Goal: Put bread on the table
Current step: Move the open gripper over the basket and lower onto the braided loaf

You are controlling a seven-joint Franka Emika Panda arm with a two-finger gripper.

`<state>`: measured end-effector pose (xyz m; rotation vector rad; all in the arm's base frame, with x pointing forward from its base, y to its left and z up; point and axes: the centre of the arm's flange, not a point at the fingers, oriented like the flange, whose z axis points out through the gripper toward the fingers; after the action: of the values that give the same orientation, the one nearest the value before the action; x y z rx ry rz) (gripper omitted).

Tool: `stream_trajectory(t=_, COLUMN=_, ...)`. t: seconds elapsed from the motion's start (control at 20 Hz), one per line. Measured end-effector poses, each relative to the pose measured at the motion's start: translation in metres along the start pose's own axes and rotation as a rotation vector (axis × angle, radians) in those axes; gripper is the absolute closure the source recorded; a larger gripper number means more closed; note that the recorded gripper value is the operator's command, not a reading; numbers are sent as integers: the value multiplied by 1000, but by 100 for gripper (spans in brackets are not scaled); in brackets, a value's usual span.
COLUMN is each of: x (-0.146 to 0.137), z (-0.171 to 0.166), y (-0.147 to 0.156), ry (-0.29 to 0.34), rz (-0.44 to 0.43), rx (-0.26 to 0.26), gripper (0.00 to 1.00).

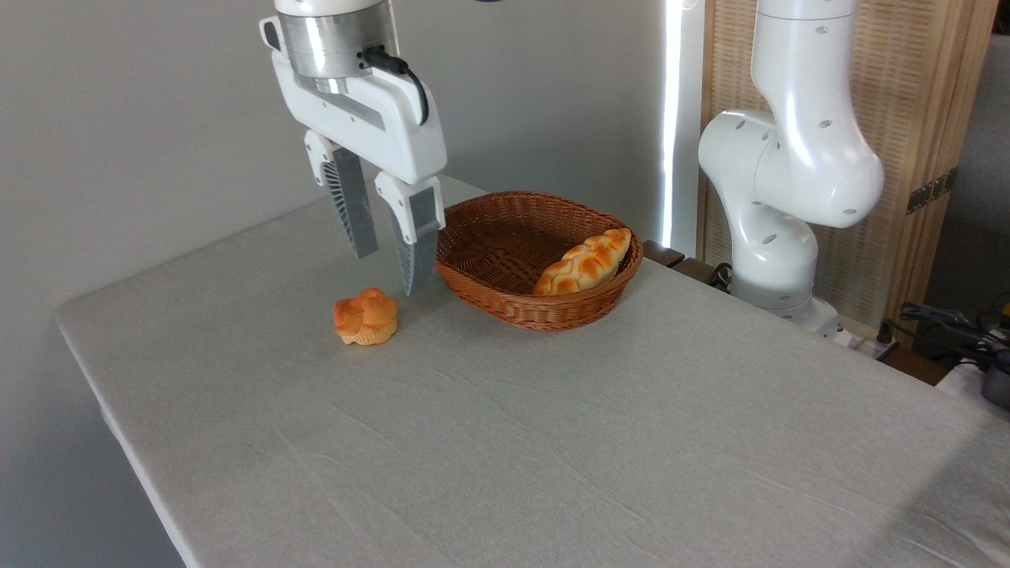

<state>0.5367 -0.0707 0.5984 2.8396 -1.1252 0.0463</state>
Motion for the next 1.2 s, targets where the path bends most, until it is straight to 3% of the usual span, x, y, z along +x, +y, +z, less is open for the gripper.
stream_trajectory(t=0.25, x=-30, z=14, y=32, ry=-33, rz=16, rx=-26, gripper=0)
stream_trajectory(t=0.5, x=-66, z=53, y=96, ry=-102, rz=84, rx=-65, gripper=0)
stream_trajectory(t=0.65, x=-87, z=73, y=137, ry=-143, rz=130, rx=-58, gripper=0)
stream_trajectory(t=0.95, x=-86, z=114, y=219, ry=-221, rz=281, rx=31, gripper=0)
stream_trajectory(t=1.2, x=-90, z=126, y=228, ry=-211, rz=280, rx=7, gripper=0)
